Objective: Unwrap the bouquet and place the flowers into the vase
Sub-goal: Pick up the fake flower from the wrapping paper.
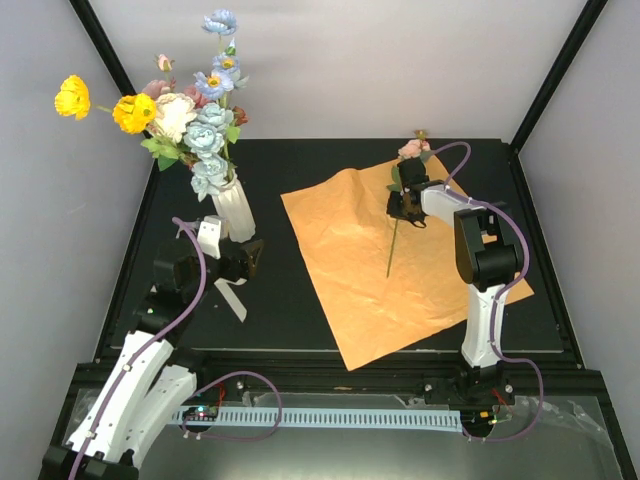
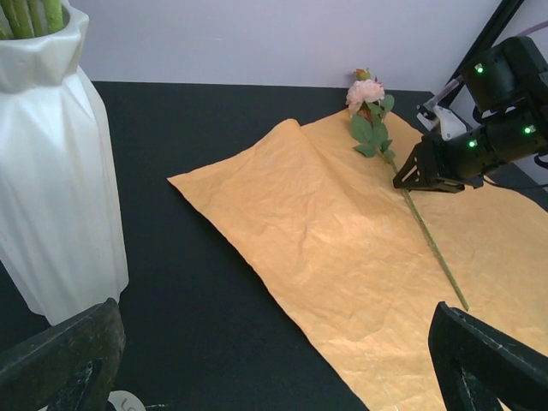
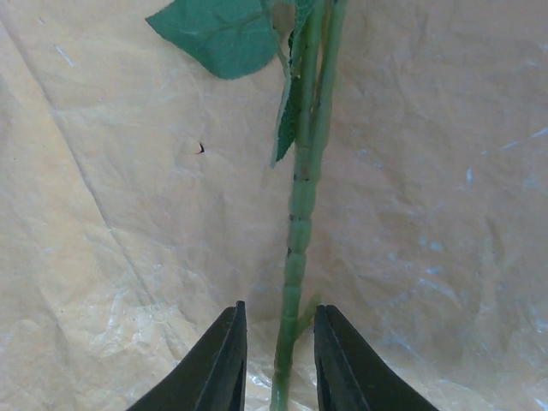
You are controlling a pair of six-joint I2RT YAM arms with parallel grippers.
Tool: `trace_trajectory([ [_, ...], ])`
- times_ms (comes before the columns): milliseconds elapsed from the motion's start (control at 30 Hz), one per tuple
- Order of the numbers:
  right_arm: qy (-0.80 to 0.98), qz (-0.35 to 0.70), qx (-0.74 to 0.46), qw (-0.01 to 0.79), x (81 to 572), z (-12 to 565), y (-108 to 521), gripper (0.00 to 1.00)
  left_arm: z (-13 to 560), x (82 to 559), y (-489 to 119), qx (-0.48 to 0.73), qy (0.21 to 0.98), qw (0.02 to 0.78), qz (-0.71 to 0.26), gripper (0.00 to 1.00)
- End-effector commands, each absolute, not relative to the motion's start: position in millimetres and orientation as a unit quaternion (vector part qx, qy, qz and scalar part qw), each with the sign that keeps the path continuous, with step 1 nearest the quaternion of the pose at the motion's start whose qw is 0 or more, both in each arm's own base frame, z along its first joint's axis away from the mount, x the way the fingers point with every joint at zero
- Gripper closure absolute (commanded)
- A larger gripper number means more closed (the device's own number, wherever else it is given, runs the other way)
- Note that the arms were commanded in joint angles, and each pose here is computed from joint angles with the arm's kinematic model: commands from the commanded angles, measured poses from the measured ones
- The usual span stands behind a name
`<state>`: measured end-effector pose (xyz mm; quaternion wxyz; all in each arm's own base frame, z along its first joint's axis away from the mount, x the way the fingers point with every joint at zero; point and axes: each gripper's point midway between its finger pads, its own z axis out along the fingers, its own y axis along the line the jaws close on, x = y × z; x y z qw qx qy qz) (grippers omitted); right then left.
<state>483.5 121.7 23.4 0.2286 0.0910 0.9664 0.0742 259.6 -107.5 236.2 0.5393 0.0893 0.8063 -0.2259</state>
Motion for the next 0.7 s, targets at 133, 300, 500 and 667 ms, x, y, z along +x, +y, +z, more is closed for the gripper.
trace_trajectory([
  [133, 0.967, 0.067, 0.107, 0.219, 491.4, 20.5, 119.9, 0.74, 253.9, 255.3, -117.3, 0.107, 0.790, 0.548, -0.251, 0.01],
  [300, 0.968, 0.069, 0.103, 0.218, 494.3, 16.5, 121.5, 0.77, 257.6, 253.2, -123.0, 0.118, 0.782, 0.551, -0.267, 0.01],
  [500, 0.963, 0.077, 0.090, 0.241, 494.2, 26.8, 122.7, 0.92, 260.9, 244.8, -141.2, 0.157, 0.764, 0.541, -0.313, 0.01],
  [667, 0.947, 0.105, 0.081, 0.291, 496.1, 66.1, 127.0, 0.99, 259.5, 244.9, -150.2, 0.156, 0.776, 0.507, -0.342, 0.07],
])
